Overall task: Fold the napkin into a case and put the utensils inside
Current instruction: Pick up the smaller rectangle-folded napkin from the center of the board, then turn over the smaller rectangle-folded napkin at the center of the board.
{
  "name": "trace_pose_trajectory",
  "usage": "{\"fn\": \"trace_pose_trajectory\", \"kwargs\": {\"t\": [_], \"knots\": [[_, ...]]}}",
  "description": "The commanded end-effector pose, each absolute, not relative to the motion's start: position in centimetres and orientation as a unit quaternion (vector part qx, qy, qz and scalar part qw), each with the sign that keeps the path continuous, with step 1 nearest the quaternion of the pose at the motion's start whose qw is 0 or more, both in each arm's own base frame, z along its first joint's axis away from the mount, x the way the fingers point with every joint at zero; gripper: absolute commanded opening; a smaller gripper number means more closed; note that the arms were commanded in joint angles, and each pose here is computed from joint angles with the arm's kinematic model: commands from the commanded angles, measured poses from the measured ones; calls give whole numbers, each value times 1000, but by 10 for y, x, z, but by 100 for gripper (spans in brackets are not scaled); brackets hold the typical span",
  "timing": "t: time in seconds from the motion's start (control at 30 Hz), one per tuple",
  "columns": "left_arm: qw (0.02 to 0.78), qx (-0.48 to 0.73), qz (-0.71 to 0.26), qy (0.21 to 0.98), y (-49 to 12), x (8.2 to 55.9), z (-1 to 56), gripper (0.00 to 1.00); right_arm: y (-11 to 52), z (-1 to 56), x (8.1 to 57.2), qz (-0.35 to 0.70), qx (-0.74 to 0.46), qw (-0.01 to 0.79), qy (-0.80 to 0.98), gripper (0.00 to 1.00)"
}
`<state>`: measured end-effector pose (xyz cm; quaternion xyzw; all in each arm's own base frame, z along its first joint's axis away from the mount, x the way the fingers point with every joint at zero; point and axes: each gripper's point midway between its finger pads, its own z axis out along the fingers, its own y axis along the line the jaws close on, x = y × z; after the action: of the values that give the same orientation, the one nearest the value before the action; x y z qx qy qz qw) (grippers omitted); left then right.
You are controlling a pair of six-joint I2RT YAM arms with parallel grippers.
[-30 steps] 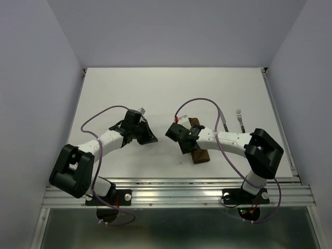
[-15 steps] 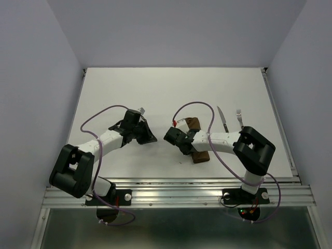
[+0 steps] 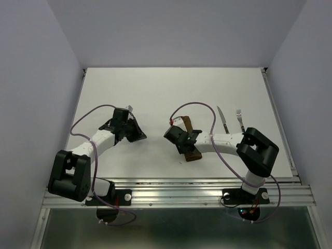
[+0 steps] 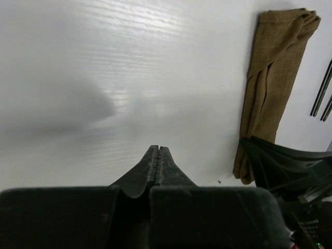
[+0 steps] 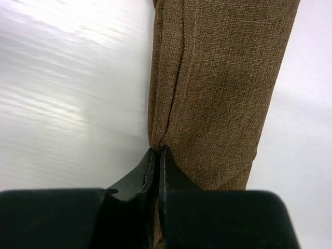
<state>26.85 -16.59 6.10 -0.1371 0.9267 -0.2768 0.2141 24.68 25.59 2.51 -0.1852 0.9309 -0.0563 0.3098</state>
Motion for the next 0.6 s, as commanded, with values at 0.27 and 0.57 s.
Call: {"fn": "trace_pose_trajectory", "kwargs": {"t": [0.27, 0.57], "knots": [[290, -160, -253, 909, -115, 301, 105, 2, 366, 61, 250, 173, -190, 321, 912, 1], [310, -169, -246, 903, -88, 304, 118, 3, 403, 89, 252, 247, -181, 319, 897, 1]]}}
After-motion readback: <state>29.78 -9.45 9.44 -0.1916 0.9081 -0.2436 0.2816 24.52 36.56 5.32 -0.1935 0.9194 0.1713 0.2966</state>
